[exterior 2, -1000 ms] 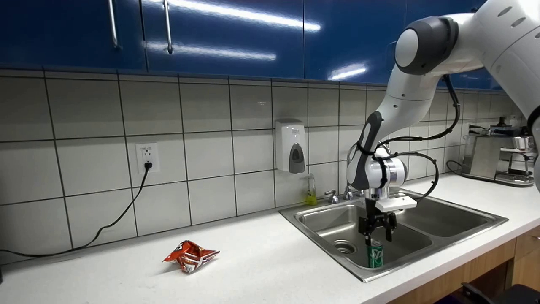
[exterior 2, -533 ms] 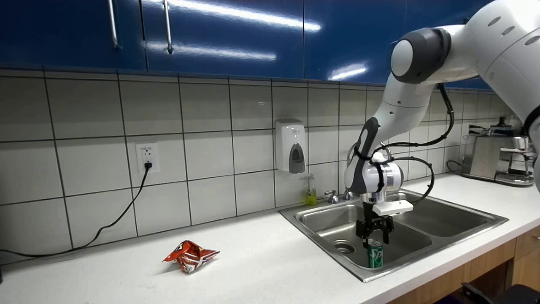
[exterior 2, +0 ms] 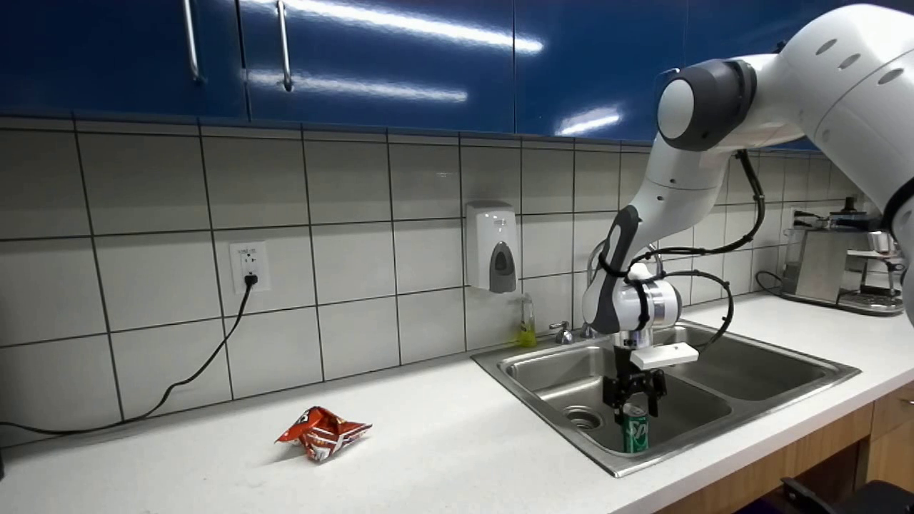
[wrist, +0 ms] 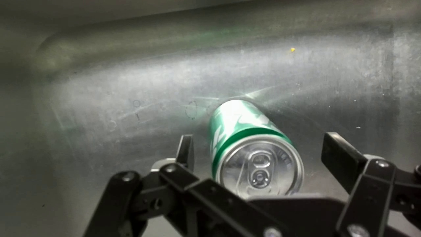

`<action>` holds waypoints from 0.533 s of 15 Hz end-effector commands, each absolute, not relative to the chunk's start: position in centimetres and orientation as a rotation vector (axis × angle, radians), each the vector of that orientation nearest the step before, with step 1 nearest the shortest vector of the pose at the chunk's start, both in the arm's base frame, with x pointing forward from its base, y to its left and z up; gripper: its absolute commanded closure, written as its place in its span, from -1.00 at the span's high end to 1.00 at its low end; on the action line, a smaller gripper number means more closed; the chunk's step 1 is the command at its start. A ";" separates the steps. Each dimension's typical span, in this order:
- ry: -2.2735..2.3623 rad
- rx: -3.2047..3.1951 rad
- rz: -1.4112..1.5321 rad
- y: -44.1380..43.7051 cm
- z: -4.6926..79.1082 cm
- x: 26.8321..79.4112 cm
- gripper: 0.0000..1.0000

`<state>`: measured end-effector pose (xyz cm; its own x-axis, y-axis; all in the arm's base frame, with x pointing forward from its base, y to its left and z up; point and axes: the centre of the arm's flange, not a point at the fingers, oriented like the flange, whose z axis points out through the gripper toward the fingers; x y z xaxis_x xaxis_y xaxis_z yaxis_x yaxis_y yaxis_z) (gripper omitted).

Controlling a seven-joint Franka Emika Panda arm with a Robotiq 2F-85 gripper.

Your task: Remove the can out of the sink

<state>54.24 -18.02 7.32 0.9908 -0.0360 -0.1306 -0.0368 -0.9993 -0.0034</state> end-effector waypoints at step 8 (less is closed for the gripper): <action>0.071 -3.132 0.188 -18.6 6.5 55.1 1.00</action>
<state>54.53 -18.26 6.75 0.9906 -0.0376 -0.1313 -0.0383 -0.9993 -0.0025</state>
